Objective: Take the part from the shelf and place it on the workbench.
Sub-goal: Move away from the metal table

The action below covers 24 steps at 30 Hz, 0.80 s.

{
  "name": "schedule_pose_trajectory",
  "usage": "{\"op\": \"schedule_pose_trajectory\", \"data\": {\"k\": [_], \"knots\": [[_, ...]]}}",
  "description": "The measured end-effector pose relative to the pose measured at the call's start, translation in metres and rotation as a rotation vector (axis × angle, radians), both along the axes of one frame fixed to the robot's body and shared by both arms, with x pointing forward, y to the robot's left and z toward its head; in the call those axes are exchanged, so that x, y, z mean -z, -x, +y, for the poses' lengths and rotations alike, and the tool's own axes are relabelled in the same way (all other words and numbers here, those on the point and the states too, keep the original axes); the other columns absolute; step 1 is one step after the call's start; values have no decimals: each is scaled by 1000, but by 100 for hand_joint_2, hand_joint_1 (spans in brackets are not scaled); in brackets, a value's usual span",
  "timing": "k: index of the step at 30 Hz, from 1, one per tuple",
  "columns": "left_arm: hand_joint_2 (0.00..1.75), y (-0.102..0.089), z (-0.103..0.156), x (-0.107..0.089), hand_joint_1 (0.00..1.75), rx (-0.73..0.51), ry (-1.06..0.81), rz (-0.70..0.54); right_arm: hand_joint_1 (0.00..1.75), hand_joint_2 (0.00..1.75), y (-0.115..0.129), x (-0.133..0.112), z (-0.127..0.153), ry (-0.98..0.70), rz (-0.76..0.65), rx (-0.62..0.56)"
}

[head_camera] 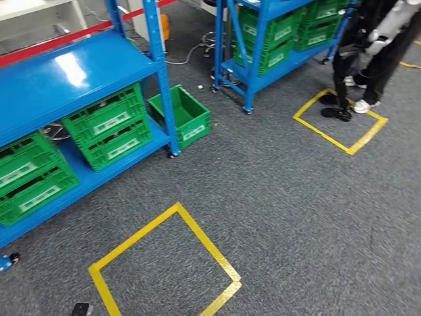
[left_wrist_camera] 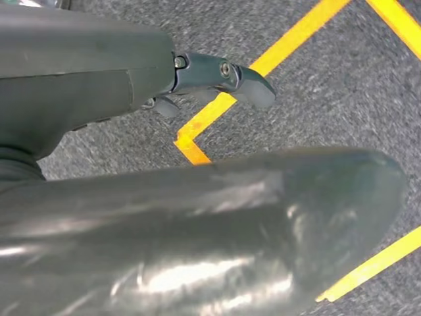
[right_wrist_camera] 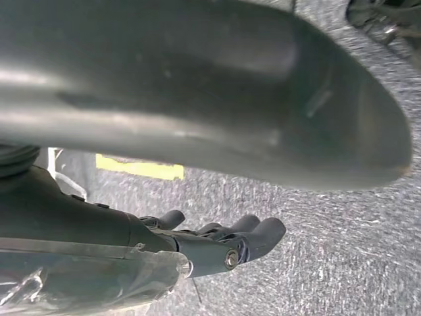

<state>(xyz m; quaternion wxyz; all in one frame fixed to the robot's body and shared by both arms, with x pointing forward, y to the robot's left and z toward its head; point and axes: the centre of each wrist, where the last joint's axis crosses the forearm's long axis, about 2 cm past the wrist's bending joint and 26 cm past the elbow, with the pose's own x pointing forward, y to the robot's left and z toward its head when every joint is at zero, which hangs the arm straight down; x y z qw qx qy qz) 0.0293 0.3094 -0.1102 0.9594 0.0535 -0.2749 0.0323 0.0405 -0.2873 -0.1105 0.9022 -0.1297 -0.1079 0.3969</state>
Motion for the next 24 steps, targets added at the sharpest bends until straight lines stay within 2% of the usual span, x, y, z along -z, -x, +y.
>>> {"op": "schedule_pose_trajectory", "data": {"k": [11, 24], "knots": [[0, 3, -2, 0, 0, 1, 4, 5, 0, 0, 1, 0, 1, 1, 5, -24], [0, -2, -5, 0, 0, 11, 11, -4, 0, 0, 2, 0, 4, -2, 8, -73]]}}
